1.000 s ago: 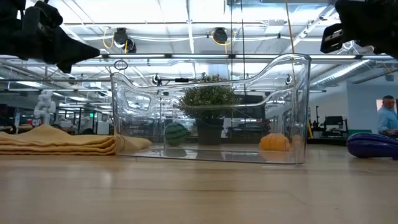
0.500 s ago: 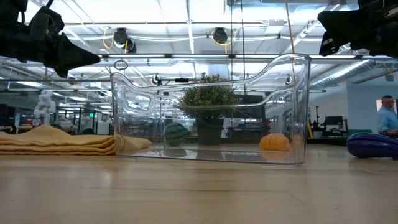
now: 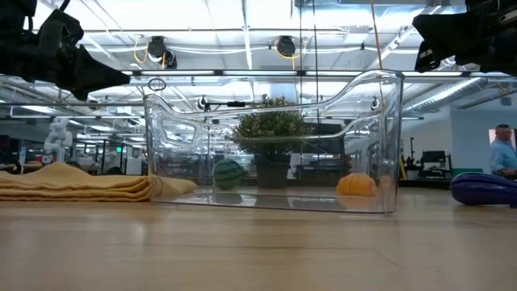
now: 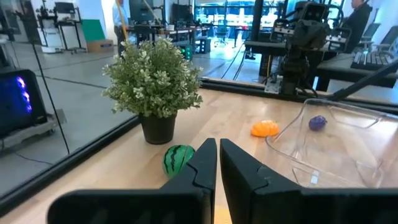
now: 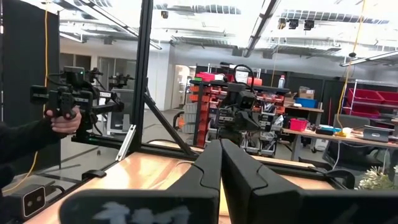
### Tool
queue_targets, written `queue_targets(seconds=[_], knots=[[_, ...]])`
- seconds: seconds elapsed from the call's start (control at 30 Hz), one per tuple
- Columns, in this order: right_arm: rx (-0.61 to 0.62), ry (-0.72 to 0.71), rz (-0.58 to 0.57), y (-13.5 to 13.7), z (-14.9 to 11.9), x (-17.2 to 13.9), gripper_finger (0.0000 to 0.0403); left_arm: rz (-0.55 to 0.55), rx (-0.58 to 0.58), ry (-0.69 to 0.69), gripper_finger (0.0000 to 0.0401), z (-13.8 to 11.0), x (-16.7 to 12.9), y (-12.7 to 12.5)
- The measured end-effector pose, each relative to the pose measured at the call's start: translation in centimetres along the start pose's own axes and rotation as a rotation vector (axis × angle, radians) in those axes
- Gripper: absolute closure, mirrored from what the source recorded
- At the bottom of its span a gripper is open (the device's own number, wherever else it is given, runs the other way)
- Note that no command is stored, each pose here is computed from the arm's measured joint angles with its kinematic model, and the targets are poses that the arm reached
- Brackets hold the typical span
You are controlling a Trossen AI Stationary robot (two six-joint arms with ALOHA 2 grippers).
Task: Pick and placing Produce into tupperware
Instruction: Put the watermelon into the transparent bin
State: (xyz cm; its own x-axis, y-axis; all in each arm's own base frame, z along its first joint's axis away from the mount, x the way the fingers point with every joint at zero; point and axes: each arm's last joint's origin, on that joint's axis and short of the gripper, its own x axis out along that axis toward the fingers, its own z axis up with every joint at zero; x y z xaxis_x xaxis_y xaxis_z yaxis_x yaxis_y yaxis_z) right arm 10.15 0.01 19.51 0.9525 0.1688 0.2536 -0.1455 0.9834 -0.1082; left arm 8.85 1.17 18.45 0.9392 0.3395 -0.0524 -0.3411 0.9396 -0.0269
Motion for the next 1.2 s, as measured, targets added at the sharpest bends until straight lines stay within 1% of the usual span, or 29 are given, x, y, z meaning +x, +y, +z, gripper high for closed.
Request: queue_targets(seconds=[0.1,0.2,0.3,0.4,0.63,0.77,1.07,1.13,1.2], knots=[[0.000,0.000,0.000,0.0,0.0,0.0,0.0403,0.007,-0.017,-0.026,0.0375,0.3,0.0,0.0],[0.000,0.000,0.000,0.0,0.0,0.0,0.0403,0.036,-0.049,-0.053,0.0375,0.5,0.0,0.1],[0.004,0.000,0.000,0.0,0.0,0.0,0.0403,0.106,-0.057,-0.049,0.0375,0.5,0.1,0.3],[0.004,0.000,0.000,0.0,0.0,0.0,0.0403,0.176,-0.026,-0.030,0.0375,0.3,0.2,0.4],[0.004,0.000,0.000,0.0,0.0,0.0,0.0403,0.178,-0.063,0.014,0.0375,0.0,0.7,0.3],[0.004,0.000,0.000,0.0,0.0,0.0,0.0403,0.188,-0.093,-0.008,0.0375,0.3,1.2,0.2],[-0.015,0.000,0.000,0.0,0.0,0.0,0.0403,0.253,-0.092,0.003,0.0372,3.6,2.6,0.4],[-0.016,0.000,0.000,0.0,0.0,0.0,0.0403,0.248,-0.092,0.016,0.0360,4.6,3.0,0.5],[-0.015,0.000,0.000,0.0,0.0,0.0,0.0403,0.251,-0.093,0.056,0.0340,5.3,3.6,0.5]])
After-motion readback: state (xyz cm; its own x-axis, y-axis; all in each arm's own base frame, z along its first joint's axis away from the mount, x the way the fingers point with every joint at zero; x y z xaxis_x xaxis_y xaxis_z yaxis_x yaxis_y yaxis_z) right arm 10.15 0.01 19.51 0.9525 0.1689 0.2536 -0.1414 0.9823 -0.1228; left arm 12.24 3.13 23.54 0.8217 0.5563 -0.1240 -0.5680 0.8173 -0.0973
